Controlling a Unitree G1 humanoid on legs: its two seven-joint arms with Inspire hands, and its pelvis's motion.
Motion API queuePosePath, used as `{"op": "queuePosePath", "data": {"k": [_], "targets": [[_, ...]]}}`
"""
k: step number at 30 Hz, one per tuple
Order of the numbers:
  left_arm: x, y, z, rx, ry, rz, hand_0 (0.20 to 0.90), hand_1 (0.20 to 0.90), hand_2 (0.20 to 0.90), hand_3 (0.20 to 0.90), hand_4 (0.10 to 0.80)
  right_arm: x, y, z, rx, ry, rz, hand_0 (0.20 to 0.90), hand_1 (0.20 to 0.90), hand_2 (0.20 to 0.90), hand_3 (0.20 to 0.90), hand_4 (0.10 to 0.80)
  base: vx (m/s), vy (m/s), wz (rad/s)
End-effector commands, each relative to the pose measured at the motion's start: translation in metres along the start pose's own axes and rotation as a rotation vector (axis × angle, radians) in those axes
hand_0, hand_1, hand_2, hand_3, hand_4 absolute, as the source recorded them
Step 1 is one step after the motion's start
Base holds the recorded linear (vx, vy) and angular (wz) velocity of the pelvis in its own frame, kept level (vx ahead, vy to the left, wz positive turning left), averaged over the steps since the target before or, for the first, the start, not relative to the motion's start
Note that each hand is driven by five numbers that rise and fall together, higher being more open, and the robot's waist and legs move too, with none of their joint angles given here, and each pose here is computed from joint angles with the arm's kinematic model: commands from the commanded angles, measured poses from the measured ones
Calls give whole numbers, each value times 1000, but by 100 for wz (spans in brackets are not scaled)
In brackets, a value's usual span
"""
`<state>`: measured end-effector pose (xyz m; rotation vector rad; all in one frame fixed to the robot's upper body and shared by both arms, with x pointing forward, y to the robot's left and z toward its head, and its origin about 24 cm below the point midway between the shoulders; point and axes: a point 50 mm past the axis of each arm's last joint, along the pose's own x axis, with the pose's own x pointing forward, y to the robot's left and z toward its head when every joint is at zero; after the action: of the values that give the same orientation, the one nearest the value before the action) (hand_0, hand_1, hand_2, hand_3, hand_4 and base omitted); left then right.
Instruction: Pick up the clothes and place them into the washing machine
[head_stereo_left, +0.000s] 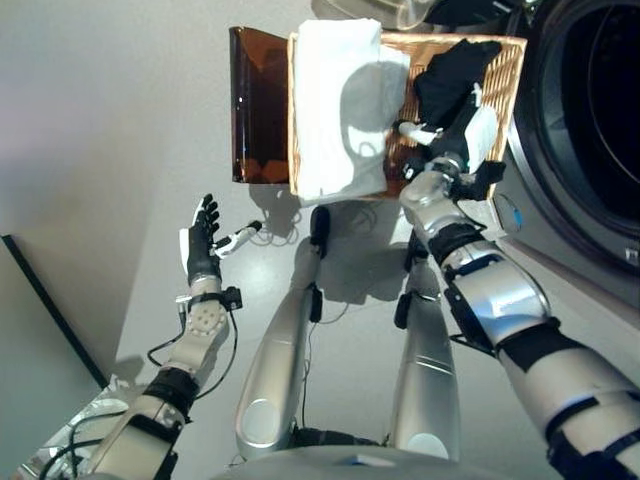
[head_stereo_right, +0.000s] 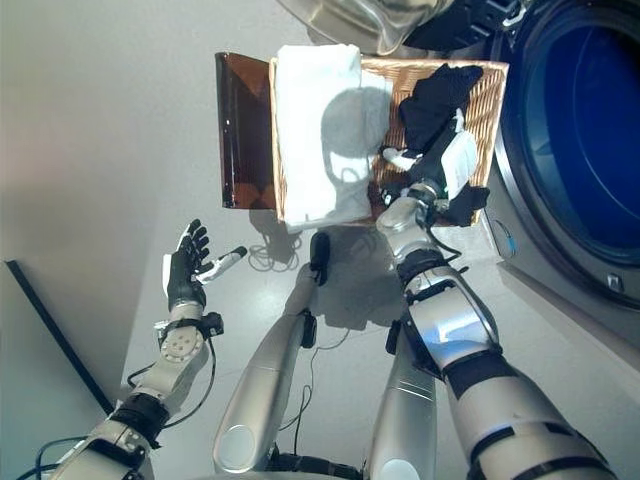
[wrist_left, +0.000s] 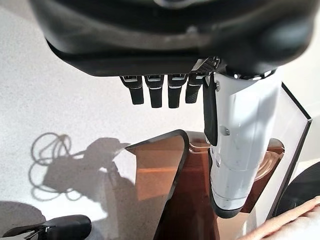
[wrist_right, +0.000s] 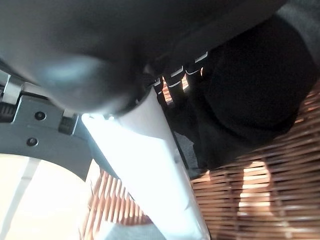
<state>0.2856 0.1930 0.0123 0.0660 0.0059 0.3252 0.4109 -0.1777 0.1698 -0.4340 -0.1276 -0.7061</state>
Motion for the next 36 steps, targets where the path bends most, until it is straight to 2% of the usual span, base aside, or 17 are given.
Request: {"op": "queuePosePath", "data": {"k": [1,7,8,9,10,11,19,36], "targets": [[-2,25,14,-7,-97,46,900,900,900,900,800,19,-16,20,51,-41,-8,900,900,900,900,800,0,0,0],[-1,29,12,-11,-88,53,900,900,900,900,800,32,-30,31,82,-48,-26,900,900,900,900,800,-3,15,2],[-1,28,12,-14,-89,54,900,900,900,900,800,34,-33,33,89,-48,-31,812,812,812,812,737,1,32,2],[-1,29,13,-17,-91,55,900,900,900,900,800,37,-36,35,94,-49,-36,680,680,680,680,643,0,0,0],[-1,29,12,-16,-89,55,900,900,900,900,800,37,-36,34,93,-47,-36,505,505,505,505,518,0,0,0],[-1,30,12,-21,-89,57,900,900,900,900,800,41,-42,37,90,-56,-48,203,203,203,203,302,0,0,0],[-2,35,8,-28,-74,79,900,900,900,900,800,53,-64,34,30,-79,-113,200,200,200,200,300,0,0,0],[-4,36,-6,-16,-9,84,900,900,900,900,800,40,-48,22,75,-94,-59,200,200,200,200,300,7,-3,0]]}}
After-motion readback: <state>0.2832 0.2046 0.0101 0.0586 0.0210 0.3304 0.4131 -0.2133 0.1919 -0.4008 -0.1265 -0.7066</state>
